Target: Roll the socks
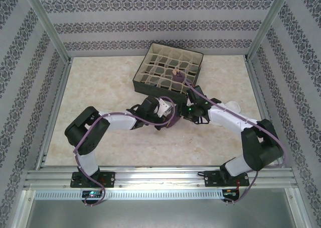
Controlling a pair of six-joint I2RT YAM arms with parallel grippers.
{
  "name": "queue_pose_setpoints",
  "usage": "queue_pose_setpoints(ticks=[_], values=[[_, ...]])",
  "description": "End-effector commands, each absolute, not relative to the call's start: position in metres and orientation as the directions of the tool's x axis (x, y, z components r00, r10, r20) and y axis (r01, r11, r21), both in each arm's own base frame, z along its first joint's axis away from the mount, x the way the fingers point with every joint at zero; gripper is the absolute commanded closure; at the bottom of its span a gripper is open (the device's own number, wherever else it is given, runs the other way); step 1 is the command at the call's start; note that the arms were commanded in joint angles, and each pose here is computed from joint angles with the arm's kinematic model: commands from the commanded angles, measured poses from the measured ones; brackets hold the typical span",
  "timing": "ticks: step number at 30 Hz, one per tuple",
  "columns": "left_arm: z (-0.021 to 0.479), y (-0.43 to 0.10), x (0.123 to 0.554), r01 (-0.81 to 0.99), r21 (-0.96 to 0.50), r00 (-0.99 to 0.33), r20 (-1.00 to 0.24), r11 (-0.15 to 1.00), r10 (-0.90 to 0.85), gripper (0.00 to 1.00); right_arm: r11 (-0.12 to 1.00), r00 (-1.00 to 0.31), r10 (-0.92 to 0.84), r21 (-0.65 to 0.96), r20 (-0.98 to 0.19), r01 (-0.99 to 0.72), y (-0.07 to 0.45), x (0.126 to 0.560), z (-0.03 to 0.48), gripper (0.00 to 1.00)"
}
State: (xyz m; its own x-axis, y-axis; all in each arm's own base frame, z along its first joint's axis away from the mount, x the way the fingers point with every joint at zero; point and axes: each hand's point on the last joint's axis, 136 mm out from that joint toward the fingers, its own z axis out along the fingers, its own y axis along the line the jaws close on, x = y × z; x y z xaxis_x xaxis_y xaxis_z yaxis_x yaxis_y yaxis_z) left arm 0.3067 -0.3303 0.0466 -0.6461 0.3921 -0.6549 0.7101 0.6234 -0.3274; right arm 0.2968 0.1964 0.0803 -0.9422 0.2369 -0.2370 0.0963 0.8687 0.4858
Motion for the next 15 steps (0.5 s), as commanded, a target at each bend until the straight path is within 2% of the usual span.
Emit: queue_pose_setpoints(ticks=[1,7,15], values=[[-0.009,-0.296,0.276,0.59,-0.39,-0.797,-0.424,0.707,0.43,0.97,0.852,-0.917,0.334,0.485,-0.218,0.196,0.186,0.298,0.072,0.38],[-0.015,-0.296,0.274,0.561,-0.443,-0.823,-0.386,0.699,0.416,0.98,0.807,-0.914,0.375,0.541,-0.156,0.238,0.196,0.303,0.063,0.38],[-0.022,-0.296,0.273,0.535,-0.481,-0.844,-0.347,0.695,0.41,1.0,0.79,-0.917,0.376,0.563,-0.134,0.241,0.208,0.315,0.061,0.37]])
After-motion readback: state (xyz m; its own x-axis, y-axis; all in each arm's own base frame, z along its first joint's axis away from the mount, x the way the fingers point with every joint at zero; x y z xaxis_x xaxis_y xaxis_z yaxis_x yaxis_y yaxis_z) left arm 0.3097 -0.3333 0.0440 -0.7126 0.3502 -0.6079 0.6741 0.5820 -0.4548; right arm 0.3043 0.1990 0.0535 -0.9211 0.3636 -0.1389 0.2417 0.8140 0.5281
